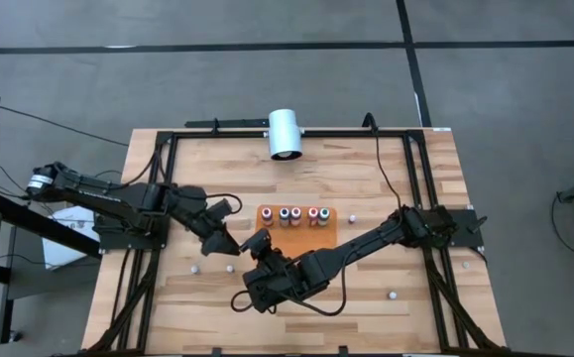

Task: Pick & Place food coloring
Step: Put the small black food coloring into the orange bin

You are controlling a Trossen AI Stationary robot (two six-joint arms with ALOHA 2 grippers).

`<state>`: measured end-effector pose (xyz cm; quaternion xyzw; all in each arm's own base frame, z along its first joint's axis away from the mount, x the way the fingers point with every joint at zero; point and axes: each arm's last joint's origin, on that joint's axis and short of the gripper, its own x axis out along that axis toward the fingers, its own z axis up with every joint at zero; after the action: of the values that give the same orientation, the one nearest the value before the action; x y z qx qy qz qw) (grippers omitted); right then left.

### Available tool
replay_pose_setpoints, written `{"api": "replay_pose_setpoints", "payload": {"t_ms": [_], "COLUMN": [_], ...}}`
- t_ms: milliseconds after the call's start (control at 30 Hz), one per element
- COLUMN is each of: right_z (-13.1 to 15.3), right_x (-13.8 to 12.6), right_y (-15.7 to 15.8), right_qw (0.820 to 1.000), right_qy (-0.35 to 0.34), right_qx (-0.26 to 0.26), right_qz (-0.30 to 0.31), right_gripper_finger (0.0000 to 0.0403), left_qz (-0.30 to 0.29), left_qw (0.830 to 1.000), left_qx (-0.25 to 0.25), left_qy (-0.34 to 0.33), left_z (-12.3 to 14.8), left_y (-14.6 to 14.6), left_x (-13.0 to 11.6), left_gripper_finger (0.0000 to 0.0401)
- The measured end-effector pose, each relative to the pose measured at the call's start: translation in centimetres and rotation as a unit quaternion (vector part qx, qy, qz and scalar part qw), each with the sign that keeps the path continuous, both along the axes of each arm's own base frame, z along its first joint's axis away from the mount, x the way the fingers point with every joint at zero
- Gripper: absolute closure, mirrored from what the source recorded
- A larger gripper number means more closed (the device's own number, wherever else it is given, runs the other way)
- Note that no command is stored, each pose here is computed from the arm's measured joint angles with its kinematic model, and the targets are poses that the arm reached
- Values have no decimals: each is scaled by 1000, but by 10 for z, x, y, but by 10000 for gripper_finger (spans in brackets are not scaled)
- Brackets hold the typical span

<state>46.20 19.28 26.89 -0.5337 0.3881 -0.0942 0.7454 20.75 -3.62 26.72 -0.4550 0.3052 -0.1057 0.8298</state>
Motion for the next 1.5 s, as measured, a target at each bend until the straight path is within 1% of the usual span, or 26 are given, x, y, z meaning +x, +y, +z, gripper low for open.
{"api": "replay_pose_setpoints", "payload": {"t_ms": [267,733,933,1100,1500], "right_z": [0,0,1,1,1], "right_x": [0,1,2,3,4], "right_y": [2,2,2,-1,-4], "right_qw": [1000,1000,1000,1000,1000], "right_qy": [0,-3,-1,-5,-5], "right_qx": [11,13,11,8,7], "right_qz": [9,10,18,11,7], "right_gripper_finger": [337,337,337,337,337], "left_qz": [21,26,15,3,-4], "left_qw": [1000,1000,1000,1000,1000], "left_qx": [-1,-8,-16,-24,-28], "left_qy": [1,5,15,-2,-2], "left_z": [0,0,-5,-5,-5], "left_y": [9,10,9,7,7], "left_x": [1,1,7,15,15], "left_gripper_finger": [236,236,236,236,236]}}
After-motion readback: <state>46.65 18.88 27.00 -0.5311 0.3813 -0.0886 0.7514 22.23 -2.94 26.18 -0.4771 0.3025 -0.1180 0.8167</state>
